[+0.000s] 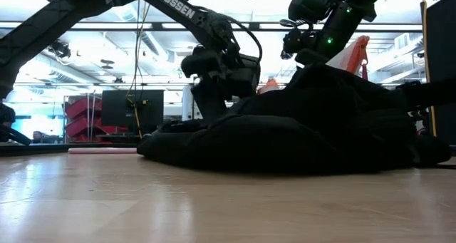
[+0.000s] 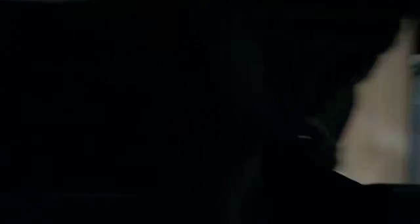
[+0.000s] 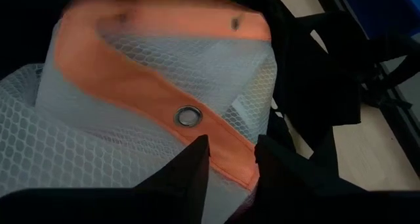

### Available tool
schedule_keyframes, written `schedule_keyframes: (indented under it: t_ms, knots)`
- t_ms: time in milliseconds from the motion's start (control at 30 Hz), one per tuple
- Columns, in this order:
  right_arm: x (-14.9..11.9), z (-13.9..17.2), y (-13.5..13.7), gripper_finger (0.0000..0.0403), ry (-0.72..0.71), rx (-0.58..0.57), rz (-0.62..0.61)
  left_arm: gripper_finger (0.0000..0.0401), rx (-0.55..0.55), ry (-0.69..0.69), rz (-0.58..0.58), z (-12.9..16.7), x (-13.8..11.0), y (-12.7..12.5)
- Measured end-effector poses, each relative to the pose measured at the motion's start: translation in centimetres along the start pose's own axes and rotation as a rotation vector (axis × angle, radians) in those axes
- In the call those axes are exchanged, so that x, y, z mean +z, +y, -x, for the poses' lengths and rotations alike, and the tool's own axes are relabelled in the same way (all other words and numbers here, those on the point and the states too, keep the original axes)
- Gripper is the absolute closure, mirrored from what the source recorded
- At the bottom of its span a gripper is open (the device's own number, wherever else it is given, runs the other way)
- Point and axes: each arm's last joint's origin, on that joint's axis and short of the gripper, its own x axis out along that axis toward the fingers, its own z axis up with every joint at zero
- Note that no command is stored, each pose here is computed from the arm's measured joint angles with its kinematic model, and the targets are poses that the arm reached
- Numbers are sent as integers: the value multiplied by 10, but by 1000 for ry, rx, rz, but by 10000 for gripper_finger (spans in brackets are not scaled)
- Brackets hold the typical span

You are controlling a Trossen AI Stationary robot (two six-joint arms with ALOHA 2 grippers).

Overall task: Unpack backpack
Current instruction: Put the zip bag into the backpack

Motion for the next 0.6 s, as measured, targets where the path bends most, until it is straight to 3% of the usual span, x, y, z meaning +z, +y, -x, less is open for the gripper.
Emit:
schedule_keyframes:
  t_ms: [167, 333, 400, 500, 600]
  knots:
    - [1, 0, 0, 301, -9, 0, 0, 289, -57, 33, -6, -5, 0, -10]
    - [2, 0, 0, 297, -21, 0, 1, 295, 3, -4, -77, -13, 12, -14]
    - [2, 0, 0, 296, -20, 0, 4, 317, 79, 19, -101, -17, 16, -16]
    - [1, 0, 0, 297, -10, 0, 7, 381, 171, 109, -137, -21, 16, -24]
    - [-2, 0, 0, 300, 20, -1, 15, 397, 198, 225, -122, -22, 10, -37]
